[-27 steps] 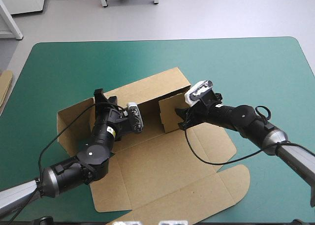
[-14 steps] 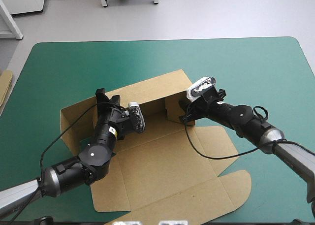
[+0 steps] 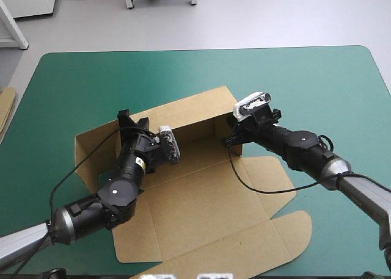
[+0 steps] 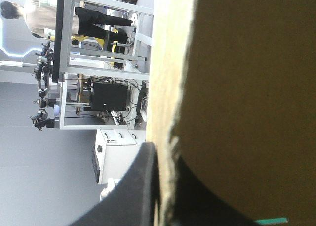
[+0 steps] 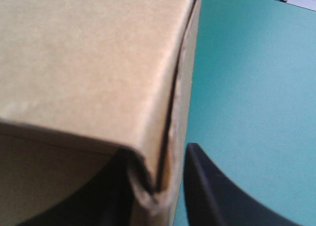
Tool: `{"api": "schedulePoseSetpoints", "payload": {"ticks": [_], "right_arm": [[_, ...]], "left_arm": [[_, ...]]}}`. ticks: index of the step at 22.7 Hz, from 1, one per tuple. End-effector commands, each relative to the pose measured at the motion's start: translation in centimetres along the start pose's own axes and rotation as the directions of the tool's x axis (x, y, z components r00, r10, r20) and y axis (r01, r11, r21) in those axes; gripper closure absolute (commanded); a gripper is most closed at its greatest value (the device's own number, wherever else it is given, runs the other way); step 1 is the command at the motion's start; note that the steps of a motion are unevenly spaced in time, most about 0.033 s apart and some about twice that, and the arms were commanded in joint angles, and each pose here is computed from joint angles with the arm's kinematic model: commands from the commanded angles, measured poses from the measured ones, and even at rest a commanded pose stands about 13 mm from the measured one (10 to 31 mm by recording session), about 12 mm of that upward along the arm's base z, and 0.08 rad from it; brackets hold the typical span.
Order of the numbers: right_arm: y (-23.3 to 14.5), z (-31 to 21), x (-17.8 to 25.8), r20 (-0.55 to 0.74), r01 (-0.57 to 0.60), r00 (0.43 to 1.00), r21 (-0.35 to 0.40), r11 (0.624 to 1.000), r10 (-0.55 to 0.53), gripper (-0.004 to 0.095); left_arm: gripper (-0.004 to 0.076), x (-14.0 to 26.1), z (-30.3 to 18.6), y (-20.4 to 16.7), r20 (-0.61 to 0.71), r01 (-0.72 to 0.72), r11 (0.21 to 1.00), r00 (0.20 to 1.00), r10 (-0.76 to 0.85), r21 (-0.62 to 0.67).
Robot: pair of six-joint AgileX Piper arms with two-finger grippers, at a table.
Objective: Fold the box
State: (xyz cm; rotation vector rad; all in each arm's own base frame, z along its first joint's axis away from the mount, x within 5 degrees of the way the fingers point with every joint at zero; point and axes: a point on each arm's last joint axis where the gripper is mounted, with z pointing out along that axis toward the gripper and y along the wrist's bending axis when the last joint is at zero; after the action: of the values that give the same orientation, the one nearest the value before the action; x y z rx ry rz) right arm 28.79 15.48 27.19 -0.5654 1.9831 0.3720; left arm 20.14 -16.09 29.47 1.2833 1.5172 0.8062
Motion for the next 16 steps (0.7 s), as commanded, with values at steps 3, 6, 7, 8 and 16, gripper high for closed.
{"api": "schedulePoseSetpoints", "payload": {"ticks": [3,6,7,8,16], "right_arm": [[0.17,-0.98,-1.62,0.060,-0.033,0.998,-0.011,0.999,0.034,0.0912],[0.28,-0.98,-1.63,0.060,-0.053,0.997,-0.025,0.998,0.054,0.0912],[0.35,-0.98,-1.63,0.060,-0.059,0.996,-0.032,0.998,0.061,0.0912],[0.49,-0.99,-1.64,0.059,-0.062,0.996,-0.049,0.997,0.065,0.0912],[0.43,-0.98,-1.63,0.059,-0.060,0.996,-0.041,0.997,0.062,0.0912]], "left_arm": [[0.0733,-0.39,-0.58,1.26,0.034,0.058,0.998,0.998,-0.056,-0.039],[0.0733,-0.31,-0.58,1.31,0.025,0.056,0.997,0.998,-0.055,-0.045],[0.0732,-0.28,-0.58,1.31,0.022,0.058,0.997,0.998,-0.057,-0.045],[0.0732,-0.25,-0.58,1.25,0.019,0.065,0.997,0.998,-0.064,-0.039],[0.0494,-0.99,-0.89,1.84,0.018,0.160,0.986,0.987,-0.161,0.052]]}}
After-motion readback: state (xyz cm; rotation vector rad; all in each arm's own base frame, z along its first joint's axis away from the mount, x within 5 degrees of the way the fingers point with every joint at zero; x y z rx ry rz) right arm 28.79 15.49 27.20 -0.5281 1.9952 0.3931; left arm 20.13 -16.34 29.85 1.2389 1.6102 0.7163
